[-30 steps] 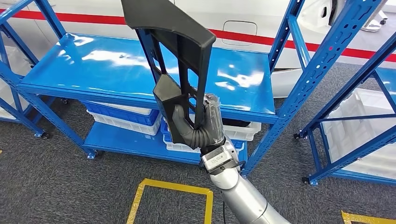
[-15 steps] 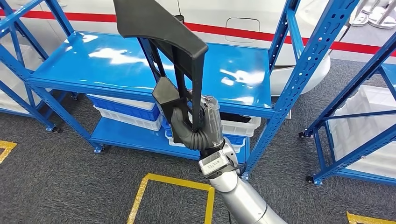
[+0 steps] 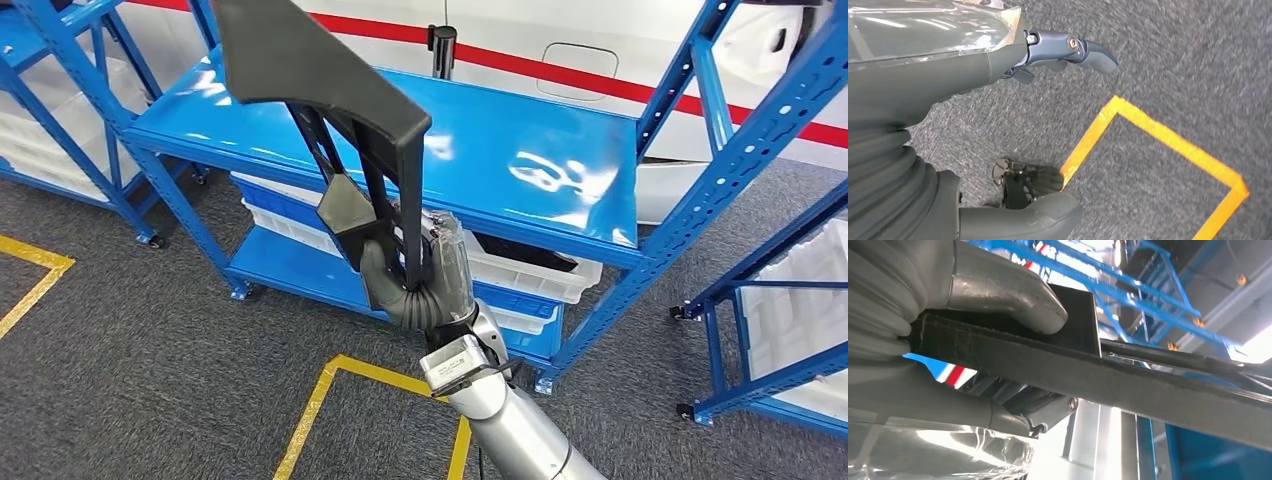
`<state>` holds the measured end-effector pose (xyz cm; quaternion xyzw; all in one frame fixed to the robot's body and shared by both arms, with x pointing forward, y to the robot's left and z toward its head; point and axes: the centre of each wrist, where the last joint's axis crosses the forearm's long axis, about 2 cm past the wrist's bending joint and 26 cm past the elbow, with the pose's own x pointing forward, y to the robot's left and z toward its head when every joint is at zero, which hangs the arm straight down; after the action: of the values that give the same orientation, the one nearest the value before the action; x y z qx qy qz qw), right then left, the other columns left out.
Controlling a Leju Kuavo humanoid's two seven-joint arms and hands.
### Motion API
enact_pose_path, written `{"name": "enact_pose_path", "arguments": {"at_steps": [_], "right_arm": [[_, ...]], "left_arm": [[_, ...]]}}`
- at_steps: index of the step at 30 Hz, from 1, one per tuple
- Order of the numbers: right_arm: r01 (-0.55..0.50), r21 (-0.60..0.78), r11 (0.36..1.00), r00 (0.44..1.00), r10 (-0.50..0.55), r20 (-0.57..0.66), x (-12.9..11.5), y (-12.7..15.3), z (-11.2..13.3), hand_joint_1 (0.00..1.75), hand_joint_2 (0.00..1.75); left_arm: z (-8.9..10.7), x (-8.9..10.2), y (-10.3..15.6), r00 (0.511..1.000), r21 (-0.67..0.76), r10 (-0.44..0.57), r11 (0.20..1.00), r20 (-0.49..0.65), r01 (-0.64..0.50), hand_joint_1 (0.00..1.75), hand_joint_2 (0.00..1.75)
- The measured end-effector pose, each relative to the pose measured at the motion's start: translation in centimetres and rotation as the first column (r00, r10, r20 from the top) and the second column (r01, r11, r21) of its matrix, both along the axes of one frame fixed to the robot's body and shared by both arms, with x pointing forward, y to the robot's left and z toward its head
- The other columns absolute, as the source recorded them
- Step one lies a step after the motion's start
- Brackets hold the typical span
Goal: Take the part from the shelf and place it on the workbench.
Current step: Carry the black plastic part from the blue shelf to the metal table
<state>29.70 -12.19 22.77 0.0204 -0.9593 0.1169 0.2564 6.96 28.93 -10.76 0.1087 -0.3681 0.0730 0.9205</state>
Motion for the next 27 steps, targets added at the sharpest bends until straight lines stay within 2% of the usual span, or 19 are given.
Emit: {"name": "enact_pose_path", "arguments": {"at_steps": [27], "right_arm": [[-0.014, -0.004, 1.000, 0.999, 0.014, -0.039, -0.8, -0.2, -1.4, 1.75, 1.75]], "left_arm": [[-0.1, -0.5, 0.1, 1.000, 0.017, 0.009, 1.000, 0.010, -0.009, 0.00, 1.75]]}}
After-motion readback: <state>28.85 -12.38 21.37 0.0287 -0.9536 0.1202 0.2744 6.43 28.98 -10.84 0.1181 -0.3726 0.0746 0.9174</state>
